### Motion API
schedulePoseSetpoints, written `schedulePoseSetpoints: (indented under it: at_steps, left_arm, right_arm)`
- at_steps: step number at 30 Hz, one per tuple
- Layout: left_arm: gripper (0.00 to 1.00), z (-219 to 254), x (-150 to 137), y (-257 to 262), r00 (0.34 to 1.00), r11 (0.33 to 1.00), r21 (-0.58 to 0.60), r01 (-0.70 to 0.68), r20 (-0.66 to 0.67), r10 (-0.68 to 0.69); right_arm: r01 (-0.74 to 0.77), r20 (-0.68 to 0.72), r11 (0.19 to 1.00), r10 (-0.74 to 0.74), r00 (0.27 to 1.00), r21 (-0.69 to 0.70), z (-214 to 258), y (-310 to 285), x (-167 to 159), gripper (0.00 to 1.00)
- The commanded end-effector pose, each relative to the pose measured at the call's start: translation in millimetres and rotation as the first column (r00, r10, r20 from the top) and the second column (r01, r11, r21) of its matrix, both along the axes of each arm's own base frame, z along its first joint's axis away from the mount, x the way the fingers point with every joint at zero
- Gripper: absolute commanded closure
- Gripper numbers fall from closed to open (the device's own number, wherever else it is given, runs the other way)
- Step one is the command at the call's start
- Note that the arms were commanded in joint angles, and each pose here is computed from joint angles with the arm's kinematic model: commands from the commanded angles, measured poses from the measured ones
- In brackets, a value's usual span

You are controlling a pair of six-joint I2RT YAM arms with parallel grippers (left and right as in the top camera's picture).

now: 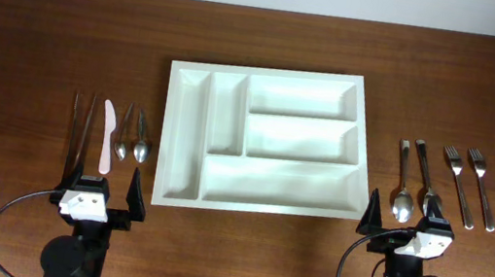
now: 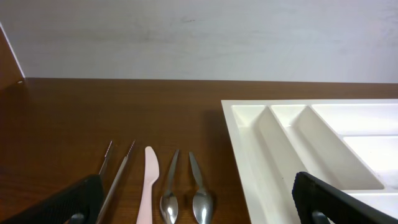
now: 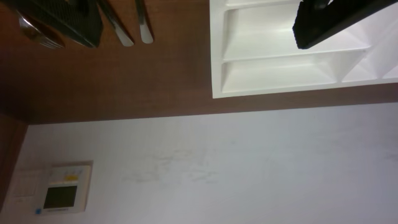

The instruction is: Pack container

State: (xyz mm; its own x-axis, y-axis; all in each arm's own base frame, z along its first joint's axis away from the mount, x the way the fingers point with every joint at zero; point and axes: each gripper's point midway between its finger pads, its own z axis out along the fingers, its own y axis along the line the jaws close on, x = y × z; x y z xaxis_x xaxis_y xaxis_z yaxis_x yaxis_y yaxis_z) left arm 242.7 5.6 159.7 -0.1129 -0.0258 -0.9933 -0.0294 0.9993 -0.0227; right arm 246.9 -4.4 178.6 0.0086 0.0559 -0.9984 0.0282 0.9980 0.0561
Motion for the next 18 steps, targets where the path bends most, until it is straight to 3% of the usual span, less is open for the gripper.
schedulePoseSetpoints:
  at_steps: [1, 15, 18]
  left_arm:
    - [0.01, -4.2, 0.1, 1.7, 1.0, 1.0, -0.008, -0.011, -0.002, 0.011]
    - [0.01, -4.5, 0.1, 1.7, 1.0, 1.0, -0.008, -0.011, -0.003, 0.011]
    - [0.01, -4.3, 0.1, 1.7, 1.0, 1.0, -0.008, -0.011, -0.003, 0.011]
  right_arm:
    - [-0.007, 0.006, 1.0, 0.007, 1.0, 0.001, -0.5, 1.7, -0.2, 0.01]
    - [-0.006, -0.006, 1.0, 0.006, 1.0, 0.001, -3.6, 1.4, -0.2, 0.01]
    - [-0.008, -0.007, 0.998, 0.008, 1.0, 0.056, -4.1, 1.7, -0.2, 0.01]
